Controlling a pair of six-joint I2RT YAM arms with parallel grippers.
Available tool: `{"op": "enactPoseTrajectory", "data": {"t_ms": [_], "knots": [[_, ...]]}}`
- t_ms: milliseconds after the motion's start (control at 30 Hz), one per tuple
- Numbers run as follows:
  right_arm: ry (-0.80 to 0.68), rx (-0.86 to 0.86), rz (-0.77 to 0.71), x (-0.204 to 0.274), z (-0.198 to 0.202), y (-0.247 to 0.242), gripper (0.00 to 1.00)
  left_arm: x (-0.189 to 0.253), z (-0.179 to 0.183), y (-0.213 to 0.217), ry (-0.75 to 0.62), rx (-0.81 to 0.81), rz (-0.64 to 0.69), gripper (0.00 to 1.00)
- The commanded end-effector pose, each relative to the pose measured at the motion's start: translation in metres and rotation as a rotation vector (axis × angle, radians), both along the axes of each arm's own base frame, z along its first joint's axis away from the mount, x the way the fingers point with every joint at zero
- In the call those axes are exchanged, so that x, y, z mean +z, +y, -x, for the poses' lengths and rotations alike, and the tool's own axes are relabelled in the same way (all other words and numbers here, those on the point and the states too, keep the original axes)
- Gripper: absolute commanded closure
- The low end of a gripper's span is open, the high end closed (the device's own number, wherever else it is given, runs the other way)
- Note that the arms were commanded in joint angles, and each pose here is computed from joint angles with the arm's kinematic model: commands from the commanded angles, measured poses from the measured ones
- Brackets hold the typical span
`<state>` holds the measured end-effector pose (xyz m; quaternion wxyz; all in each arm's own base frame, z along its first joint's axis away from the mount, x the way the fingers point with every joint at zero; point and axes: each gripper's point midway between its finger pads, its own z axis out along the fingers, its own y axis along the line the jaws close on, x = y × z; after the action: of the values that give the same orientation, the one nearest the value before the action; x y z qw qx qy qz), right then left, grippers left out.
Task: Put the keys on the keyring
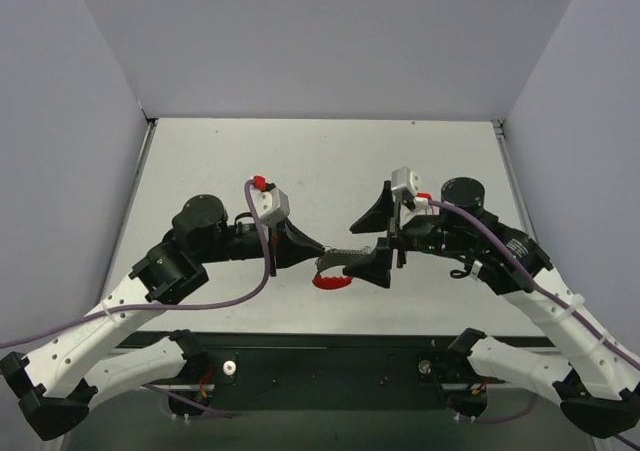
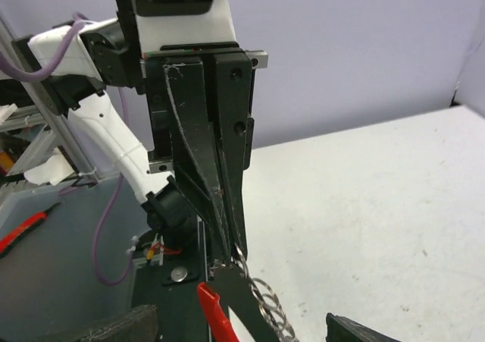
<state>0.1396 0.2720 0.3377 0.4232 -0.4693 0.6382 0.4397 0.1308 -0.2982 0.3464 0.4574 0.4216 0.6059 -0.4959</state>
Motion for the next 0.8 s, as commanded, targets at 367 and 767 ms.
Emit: {"op": "enactPoseTrajectory", "data": {"t_ms": [367,767], "knots": [[-0.065,-0.011,-0.087,0.012,-0.01,0.006,0.08,0.055,0.014,0.007,-0.17,-0.027,0.266,1.0],[-0.041,0.038,-0.087,0.001,-0.008,0.014,0.8,0.079,0.03,0.011,-0.229,-0.088,0.419,1.0]]}}
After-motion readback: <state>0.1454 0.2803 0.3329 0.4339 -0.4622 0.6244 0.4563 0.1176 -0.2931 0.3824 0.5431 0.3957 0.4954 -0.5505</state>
